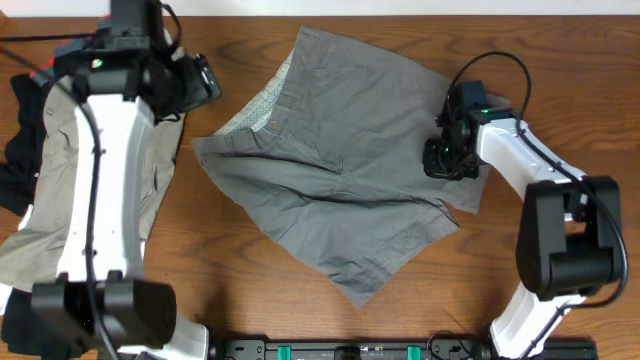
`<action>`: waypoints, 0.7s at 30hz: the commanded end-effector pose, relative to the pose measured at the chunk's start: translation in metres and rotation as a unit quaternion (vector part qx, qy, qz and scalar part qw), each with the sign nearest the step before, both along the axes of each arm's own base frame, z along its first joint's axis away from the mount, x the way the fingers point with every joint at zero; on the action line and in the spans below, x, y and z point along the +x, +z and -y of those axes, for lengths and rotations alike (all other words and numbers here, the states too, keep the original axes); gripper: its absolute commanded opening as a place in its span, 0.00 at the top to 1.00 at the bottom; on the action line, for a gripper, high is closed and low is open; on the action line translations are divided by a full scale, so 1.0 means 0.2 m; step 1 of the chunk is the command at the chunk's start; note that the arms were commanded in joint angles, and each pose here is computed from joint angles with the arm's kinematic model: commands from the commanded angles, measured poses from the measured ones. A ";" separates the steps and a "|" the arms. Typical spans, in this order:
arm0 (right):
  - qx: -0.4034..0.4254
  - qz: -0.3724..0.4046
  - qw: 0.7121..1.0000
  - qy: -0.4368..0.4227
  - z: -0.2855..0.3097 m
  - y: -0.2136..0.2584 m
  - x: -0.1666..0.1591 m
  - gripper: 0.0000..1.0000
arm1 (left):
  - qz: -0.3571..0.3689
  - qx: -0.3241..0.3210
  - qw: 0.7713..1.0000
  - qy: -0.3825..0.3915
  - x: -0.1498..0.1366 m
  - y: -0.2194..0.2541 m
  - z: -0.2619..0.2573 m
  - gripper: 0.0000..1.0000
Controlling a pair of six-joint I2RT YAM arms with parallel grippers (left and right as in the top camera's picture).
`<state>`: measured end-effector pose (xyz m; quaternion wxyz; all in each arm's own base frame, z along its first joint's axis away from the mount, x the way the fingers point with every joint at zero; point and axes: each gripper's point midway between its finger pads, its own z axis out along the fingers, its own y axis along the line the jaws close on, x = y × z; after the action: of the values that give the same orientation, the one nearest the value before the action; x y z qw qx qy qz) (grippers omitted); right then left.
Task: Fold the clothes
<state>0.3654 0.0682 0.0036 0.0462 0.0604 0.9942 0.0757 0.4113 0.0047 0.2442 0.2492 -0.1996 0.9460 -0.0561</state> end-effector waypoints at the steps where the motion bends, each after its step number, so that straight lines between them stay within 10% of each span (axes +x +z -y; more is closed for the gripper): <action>1: -0.032 -0.020 0.999 -0.006 0.06 -0.11 -0.02 0.92 | 0.007 0.018 1.000 0.004 0.01 0.01 -0.03 0.07; 21: -0.035 0.139 0.984 -0.105 0.52 -0.50 0.51 0.90 | -0.002 0.023 1.000 -0.009 0.05 -0.05 -0.02 0.07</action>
<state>0.5124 -0.0263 -0.0051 0.2929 0.1442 0.9422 0.0756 0.4179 0.0084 0.2448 0.2613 -0.1914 0.9451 -0.0446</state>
